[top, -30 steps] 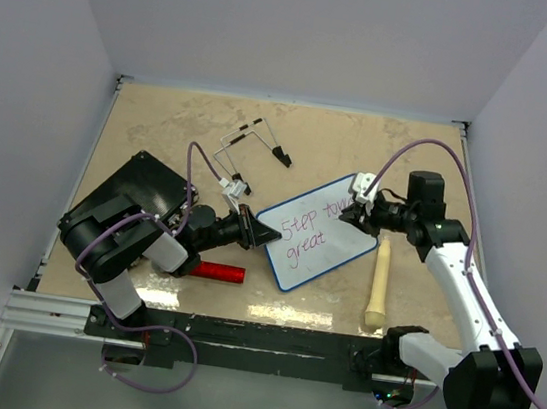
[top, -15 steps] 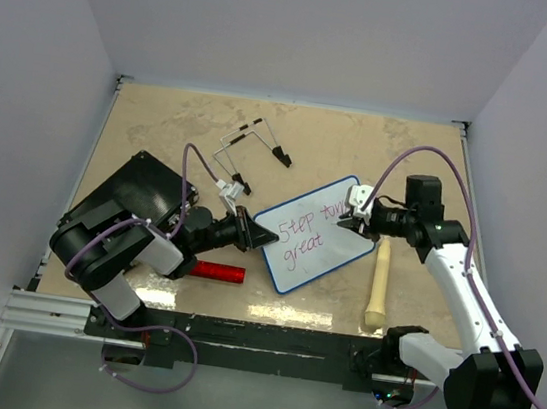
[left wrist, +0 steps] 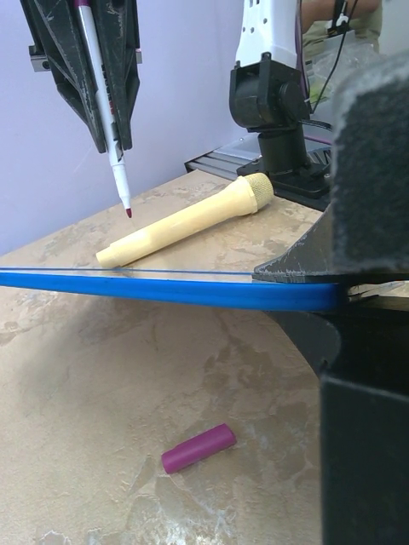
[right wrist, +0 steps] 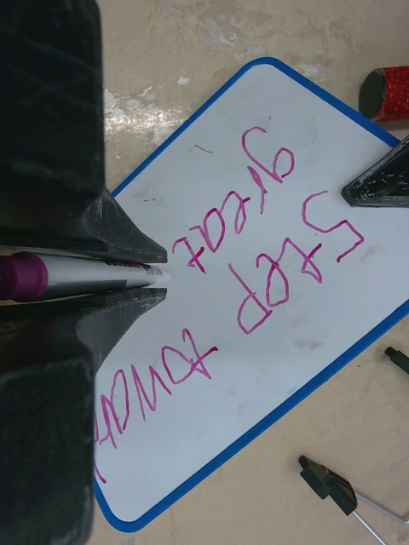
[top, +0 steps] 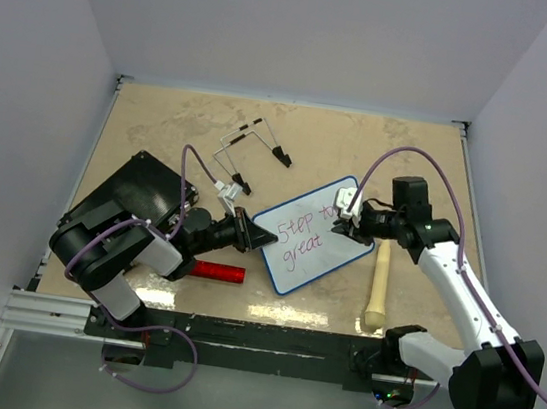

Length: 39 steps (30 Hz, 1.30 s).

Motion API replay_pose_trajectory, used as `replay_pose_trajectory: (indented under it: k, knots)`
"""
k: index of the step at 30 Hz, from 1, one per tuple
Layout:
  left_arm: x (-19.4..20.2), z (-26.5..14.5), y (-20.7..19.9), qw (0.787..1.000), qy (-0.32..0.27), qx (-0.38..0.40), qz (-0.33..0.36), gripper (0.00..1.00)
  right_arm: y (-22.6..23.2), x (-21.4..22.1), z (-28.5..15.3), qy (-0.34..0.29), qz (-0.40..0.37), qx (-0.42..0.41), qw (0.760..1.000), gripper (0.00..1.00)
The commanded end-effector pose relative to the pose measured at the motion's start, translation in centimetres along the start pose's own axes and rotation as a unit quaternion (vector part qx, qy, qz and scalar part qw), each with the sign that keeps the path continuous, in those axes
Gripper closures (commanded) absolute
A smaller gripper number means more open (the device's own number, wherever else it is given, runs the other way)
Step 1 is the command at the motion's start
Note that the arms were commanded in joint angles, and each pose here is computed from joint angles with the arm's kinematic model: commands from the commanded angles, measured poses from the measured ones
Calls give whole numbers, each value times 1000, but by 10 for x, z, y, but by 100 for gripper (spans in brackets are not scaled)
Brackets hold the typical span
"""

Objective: Write a sentence on the whiteboard

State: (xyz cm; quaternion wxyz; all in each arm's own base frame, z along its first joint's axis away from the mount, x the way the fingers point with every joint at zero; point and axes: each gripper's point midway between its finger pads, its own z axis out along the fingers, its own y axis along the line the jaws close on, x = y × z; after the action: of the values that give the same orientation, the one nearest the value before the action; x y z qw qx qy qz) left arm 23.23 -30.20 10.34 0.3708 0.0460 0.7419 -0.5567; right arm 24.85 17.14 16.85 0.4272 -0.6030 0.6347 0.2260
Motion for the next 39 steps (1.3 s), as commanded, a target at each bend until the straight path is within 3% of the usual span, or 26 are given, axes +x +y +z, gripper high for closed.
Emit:
replay_pose_trajectory:
  k: [1,39]
  knots:
    - [-7,-1,-9,999,-17,16,24,100,-1,-1,1,-2,2,3,1000,100]
    - [-4,0,-12,999,-18,22,25,100,-7,14,13,13,18,6,1000,100]
